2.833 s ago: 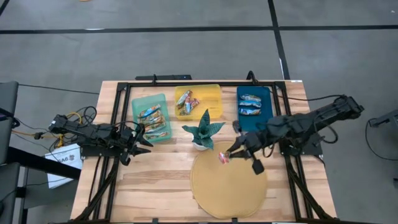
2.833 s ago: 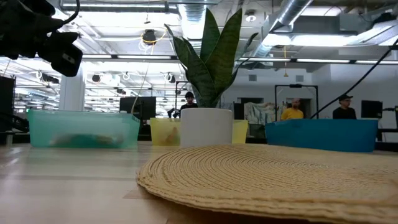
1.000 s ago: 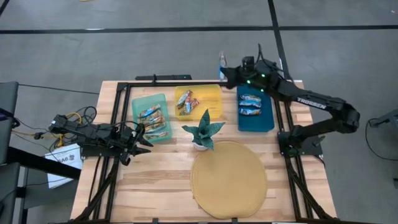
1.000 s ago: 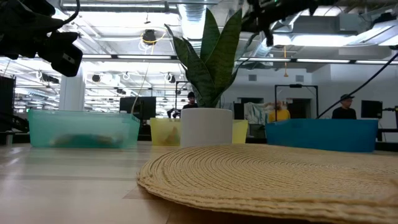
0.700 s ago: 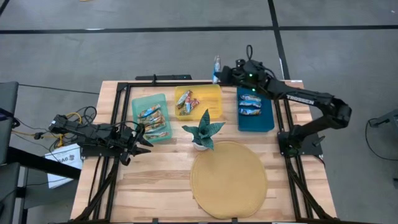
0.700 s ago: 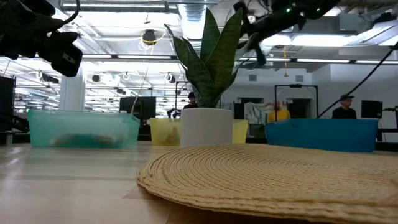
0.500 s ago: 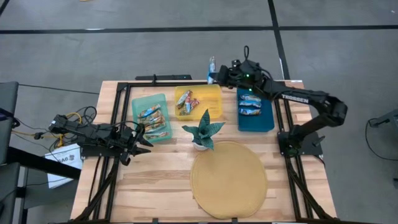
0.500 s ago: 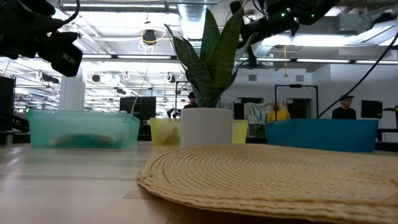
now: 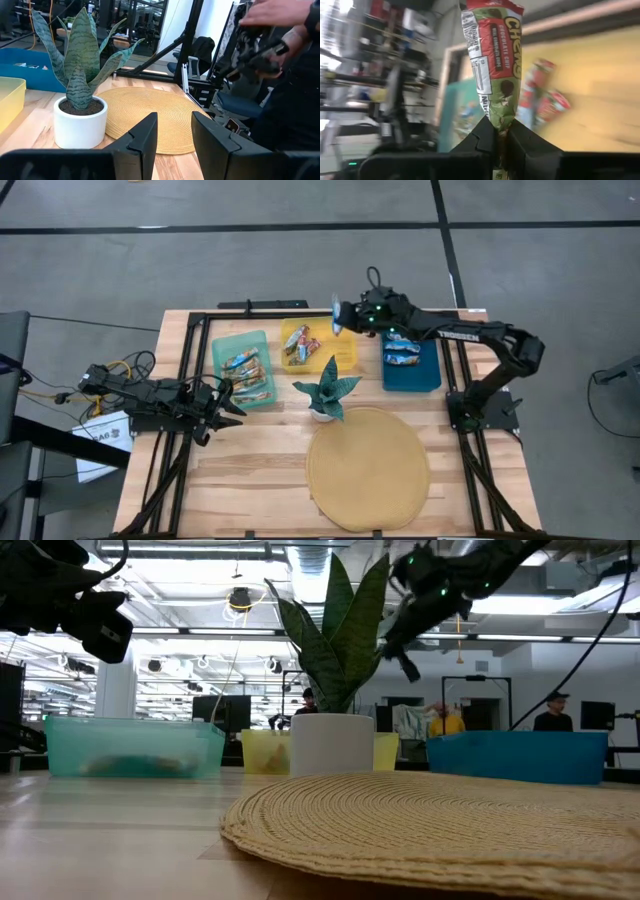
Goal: Pick and place Granola Bars by type
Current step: Put the red granola bar into the yellow bin, then return to Home Position
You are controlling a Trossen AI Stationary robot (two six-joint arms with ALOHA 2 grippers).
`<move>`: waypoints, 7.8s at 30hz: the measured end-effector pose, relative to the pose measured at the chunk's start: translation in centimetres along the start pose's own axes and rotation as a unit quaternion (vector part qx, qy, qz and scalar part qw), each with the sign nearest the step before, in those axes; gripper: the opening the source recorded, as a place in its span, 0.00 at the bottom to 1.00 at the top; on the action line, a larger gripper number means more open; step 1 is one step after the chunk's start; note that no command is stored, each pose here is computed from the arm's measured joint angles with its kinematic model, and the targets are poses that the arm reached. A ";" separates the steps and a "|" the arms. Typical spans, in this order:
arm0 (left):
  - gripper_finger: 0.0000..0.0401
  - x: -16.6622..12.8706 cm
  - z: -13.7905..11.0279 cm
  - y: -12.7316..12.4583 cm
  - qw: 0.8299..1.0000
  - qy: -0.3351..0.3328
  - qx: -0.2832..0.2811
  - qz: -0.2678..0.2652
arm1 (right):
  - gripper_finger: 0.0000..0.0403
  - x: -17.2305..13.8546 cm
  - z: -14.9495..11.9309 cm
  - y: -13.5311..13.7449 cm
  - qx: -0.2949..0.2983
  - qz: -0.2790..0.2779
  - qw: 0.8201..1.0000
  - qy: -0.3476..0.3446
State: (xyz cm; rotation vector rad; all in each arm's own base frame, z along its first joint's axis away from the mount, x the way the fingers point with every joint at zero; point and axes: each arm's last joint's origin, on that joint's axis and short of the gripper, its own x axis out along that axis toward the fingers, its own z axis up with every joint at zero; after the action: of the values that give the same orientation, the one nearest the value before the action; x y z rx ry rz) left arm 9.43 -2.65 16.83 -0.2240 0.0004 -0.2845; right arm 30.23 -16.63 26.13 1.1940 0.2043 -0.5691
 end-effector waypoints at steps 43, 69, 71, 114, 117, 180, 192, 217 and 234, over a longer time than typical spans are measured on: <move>0.28 0.0 0.0 0.0 1.000 0.000 0.000 0.000 | 0.37 4.0 -1.4 -4.5 0.022 -0.098 0.993 0.069; 0.28 0.0 0.0 0.0 1.000 0.000 0.000 0.000 | 0.39 -8.2 -3.0 2.9 -0.375 0.076 0.924 -0.006; 0.28 0.0 0.0 0.0 1.000 0.000 0.000 0.000 | 0.39 -9.7 -4.4 2.9 -0.413 0.090 0.906 -0.012; 0.28 0.0 0.0 0.0 1.000 0.000 0.000 0.000 | 0.33 -20.2 -18.5 -12.6 -0.513 0.401 0.757 -0.053; 0.28 0.0 0.0 0.0 1.000 0.000 0.000 0.000 | 0.33 -20.5 -18.4 -12.8 -0.522 0.404 0.749 -0.062; 0.28 0.0 0.0 0.0 1.000 0.000 0.000 0.000 | 0.32 -20.1 -19.2 -13.7 -0.522 0.414 0.745 0.038; 0.28 0.0 0.0 0.0 1.000 0.000 0.000 0.000 | 0.32 -20.1 -19.2 -13.7 -0.522 0.414 0.745 0.038; 0.28 0.0 0.0 0.0 1.000 0.000 0.000 0.000 | 0.32 -20.1 -19.2 -13.7 -0.522 0.414 0.745 0.038; 0.28 0.0 0.0 0.0 1.000 0.000 0.000 0.000 | 0.32 -20.1 -19.2 -13.7 -0.522 0.414 0.745 0.038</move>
State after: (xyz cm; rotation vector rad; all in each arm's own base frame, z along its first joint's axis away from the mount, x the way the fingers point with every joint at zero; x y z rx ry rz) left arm 9.43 -2.65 16.83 -0.2243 0.0001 -0.2842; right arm 8.97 3.78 16.68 0.1051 0.0184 0.4003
